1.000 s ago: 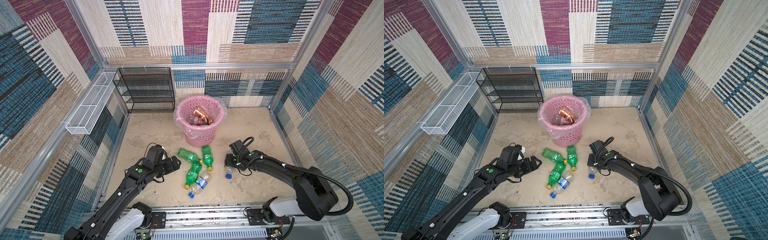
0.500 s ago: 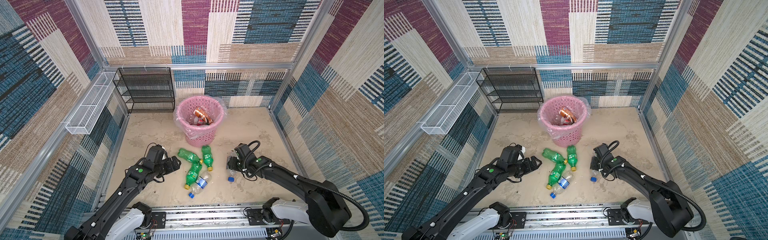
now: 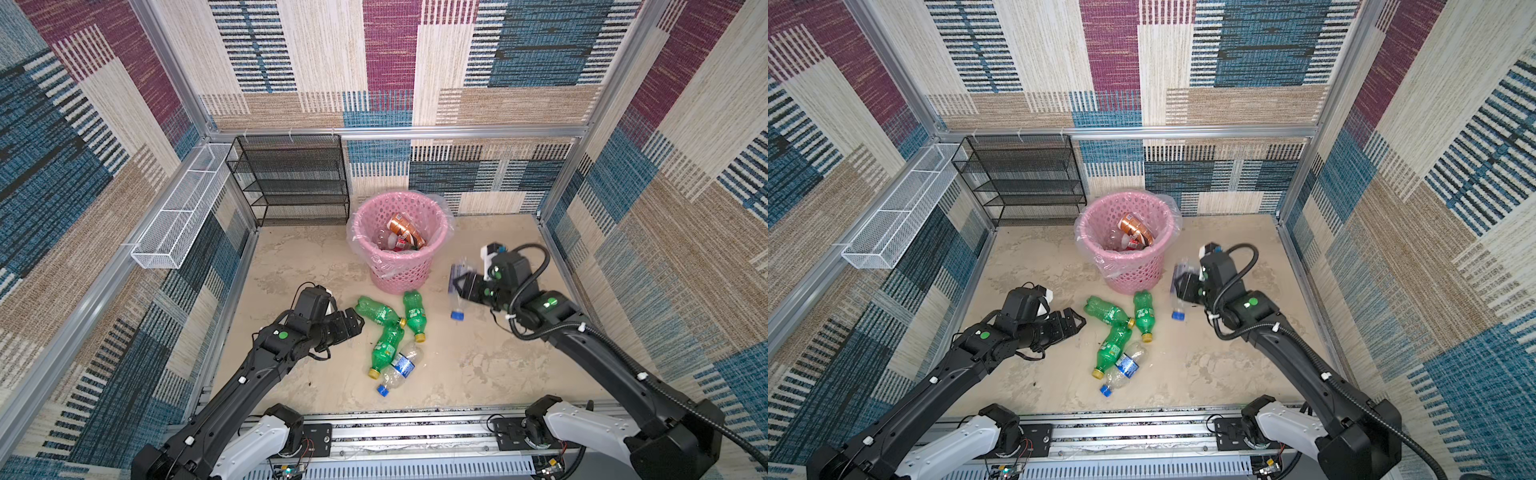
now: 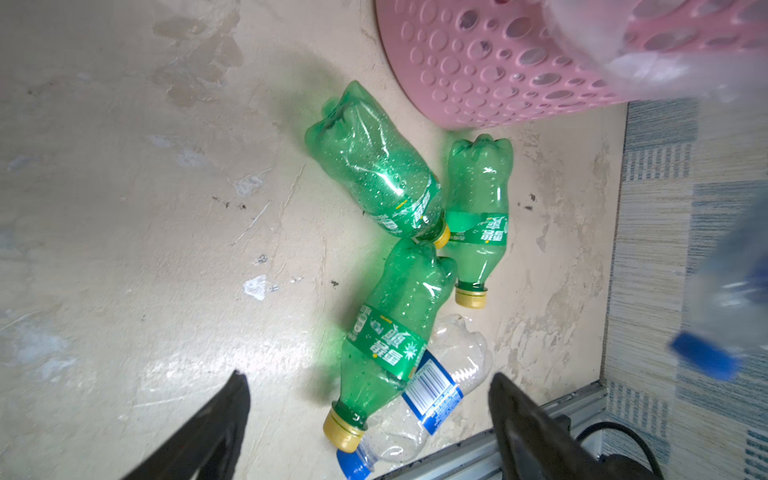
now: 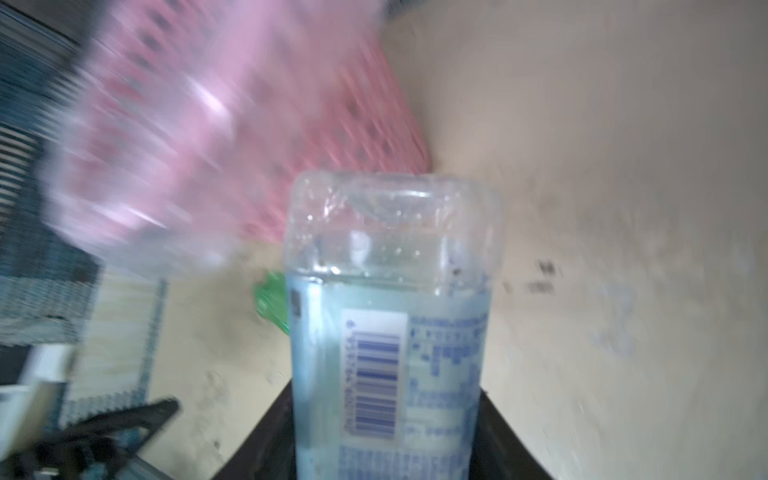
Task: Throw the plastic bottles in the bin
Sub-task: 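Carry the soda water bottle over the pink bin with the right gripper and release, then lower the right gripper by the green bottles while the left reaches a Sprite bottle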
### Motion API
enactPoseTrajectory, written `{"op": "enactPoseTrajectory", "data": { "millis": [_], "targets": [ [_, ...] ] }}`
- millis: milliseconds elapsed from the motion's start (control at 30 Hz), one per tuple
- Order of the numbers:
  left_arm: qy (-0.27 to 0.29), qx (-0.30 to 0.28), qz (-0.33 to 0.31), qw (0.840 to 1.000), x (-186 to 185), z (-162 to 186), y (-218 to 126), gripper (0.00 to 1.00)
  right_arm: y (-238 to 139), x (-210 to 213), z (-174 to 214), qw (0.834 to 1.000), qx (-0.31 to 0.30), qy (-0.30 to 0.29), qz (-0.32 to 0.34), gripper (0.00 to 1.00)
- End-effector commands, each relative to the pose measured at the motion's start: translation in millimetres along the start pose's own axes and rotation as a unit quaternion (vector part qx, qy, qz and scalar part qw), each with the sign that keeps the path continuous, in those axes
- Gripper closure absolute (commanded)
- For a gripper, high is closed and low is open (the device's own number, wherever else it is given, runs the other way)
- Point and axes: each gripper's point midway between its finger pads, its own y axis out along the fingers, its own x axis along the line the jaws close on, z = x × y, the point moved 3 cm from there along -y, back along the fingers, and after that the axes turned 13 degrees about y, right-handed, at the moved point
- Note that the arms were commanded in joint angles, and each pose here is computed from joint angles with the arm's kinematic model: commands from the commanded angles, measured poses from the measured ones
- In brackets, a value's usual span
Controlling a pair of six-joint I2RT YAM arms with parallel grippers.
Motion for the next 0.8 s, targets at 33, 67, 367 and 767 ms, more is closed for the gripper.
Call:
{"op": "enactPoseTrajectory", "data": {
  "millis": [33,67,367,767],
  "targets": [
    [-0.002,-0.026,0.020,0.999,-17.1,-24.5,-6.0,0.10,-26.0,123.1,-92.6,0.987,-0.068,-0.073,-0.129,0.38],
    [-0.001,-0.028,0.026,0.999,-21.4,-28.6,-8.3,0.10,-25.0,136.6,-100.4,0.985,-0.066,-0.076,-0.142,0.33],
    [-0.002,-0.044,0.007,0.999,-8.4,-17.7,-25.7,0.10,-17.5,72.0,-57.6,0.992,-0.057,-0.020,-0.109,0.12],
    [-0.019,-0.016,-0.005,1.000,9.5,4.8,-4.8,0.10,17.0,-75.3,88.9,0.993,0.083,0.079,-0.009,0.19]
  ]
}}
